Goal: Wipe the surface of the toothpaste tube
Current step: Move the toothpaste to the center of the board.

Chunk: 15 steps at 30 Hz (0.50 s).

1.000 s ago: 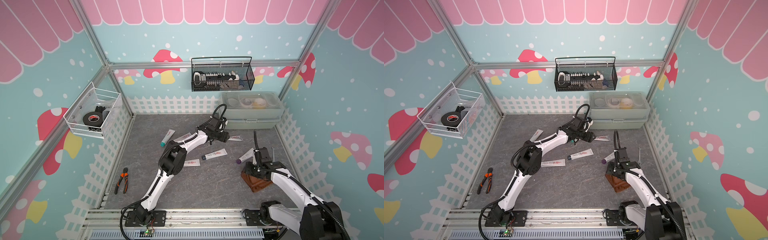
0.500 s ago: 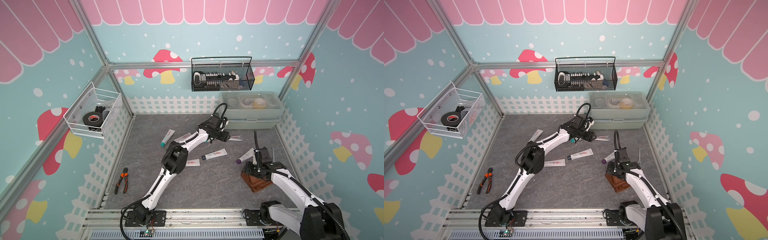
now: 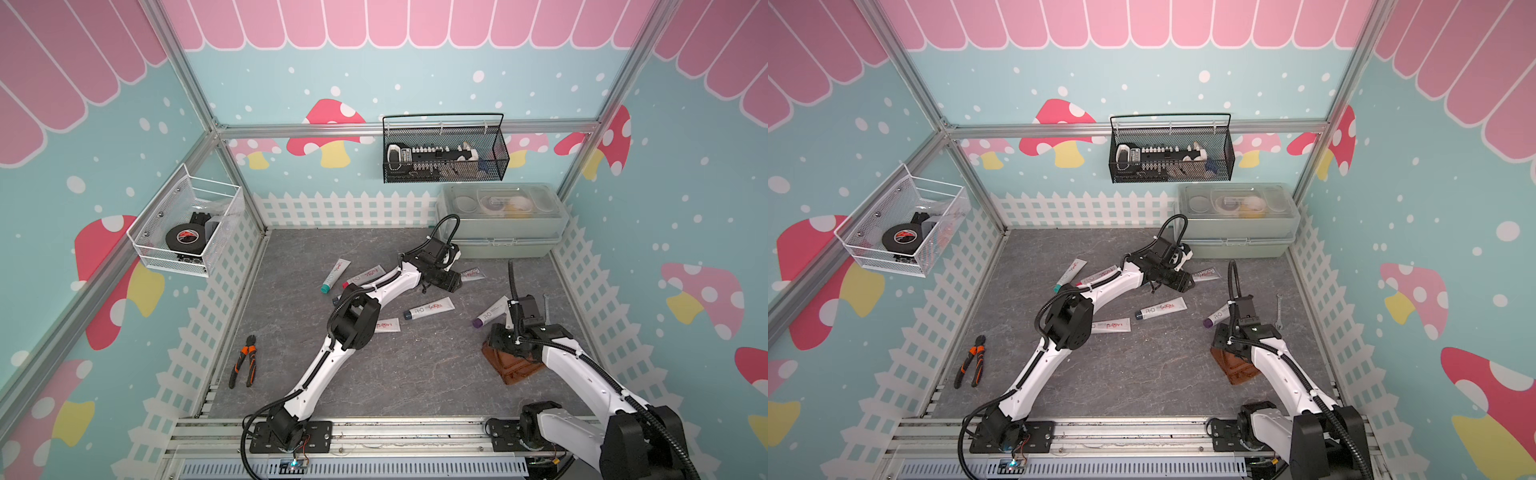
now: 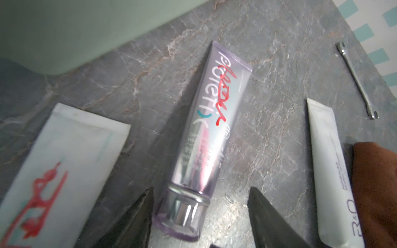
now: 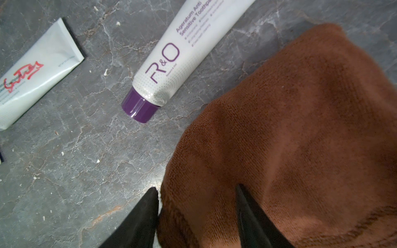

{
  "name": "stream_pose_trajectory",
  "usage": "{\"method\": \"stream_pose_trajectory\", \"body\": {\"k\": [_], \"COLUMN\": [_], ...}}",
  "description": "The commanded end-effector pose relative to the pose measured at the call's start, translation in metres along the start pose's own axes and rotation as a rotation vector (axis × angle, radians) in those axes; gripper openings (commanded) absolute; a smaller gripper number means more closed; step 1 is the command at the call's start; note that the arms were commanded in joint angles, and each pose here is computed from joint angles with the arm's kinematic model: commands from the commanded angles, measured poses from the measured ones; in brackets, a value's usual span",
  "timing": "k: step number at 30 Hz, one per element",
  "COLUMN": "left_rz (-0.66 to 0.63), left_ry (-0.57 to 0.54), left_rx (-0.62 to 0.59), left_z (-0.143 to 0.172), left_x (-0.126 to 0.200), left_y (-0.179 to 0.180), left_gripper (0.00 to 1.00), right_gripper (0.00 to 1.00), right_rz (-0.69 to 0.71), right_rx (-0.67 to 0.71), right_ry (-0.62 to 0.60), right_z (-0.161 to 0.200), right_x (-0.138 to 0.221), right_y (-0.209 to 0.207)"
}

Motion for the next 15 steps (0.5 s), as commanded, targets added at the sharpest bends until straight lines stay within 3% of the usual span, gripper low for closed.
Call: {"method": "stream_pose_trajectory", "body": {"k": [1, 7, 15], "left_rz": [-0.021, -0.103, -0.164], "left_ry": [0.044, 0.093, 0.118], "left_rx": [-0.042, -0.084, -0.114], "left_z": [0.0083, 0.0129, 0.0141], "left_x": [-0.0009, -0.0054, -0.006], "left_y": [-0.0113, -0.0127, -0.0143], "left_gripper": [0.65, 0.54, 0.27], "right_gripper": [0.57, 0.56, 0.55], "right_rz": [-0.003, -0.008, -0.011], "right_rx": [0.008, 0.007, 0.006], "right_ry": [-0.004, -0.004, -0.007], "right_z": [0.0027, 0.0032, 0.0033], "right_x": [0.0, 0.0002, 0.0009], "right_y": [-0.0025, -0.0025, -0.0025]}}
Point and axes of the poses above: each gripper's point midway between its finger pads, its own x axis back along the fingers, its own y axis along the line the jaws close on, z = x × y, the point moved 7 cm from there along x, back along the fingers, and after that the axes turned 12 degrees about -x, right-handed, at the moved point
